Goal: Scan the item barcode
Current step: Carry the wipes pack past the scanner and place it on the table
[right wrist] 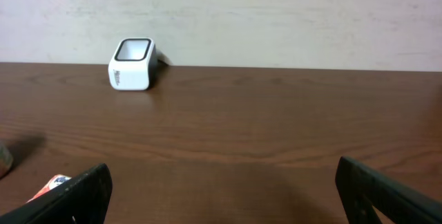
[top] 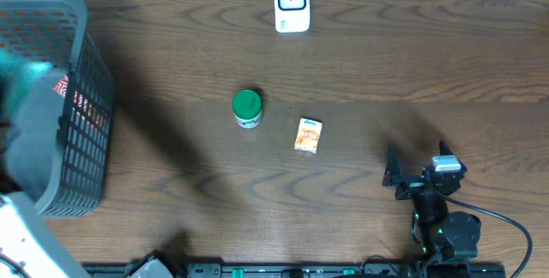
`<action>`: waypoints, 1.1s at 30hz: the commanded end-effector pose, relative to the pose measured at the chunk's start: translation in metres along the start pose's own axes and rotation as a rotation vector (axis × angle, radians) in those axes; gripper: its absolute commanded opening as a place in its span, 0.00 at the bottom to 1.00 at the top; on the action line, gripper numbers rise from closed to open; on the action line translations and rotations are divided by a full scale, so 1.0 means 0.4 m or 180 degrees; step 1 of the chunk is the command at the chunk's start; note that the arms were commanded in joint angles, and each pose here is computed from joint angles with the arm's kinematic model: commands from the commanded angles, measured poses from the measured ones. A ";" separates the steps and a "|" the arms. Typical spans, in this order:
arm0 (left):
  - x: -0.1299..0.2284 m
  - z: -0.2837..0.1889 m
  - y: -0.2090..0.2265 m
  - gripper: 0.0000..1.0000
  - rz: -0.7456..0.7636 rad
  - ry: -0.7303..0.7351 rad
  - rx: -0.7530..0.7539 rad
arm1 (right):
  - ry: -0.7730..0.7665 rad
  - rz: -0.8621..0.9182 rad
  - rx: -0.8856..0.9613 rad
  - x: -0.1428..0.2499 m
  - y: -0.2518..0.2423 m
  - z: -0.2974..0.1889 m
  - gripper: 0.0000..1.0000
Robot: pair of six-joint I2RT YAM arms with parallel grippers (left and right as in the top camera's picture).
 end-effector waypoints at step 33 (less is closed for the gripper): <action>1.315 0.339 -0.264 0.09 0.2296 0.3744 0.0819 | 0.0017 -0.0011 -0.0016 0.004 0.002 0.000 0.99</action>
Point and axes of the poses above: each gripper's point midway between its finger pads, its own z axis out along the fingers, its own y axis along the line the jaws close on, x = y × z, the point moved 8 cm from there along -z, back along the fingers, and after that the axes turned 1 degree about -z, right-handed, at the moved point
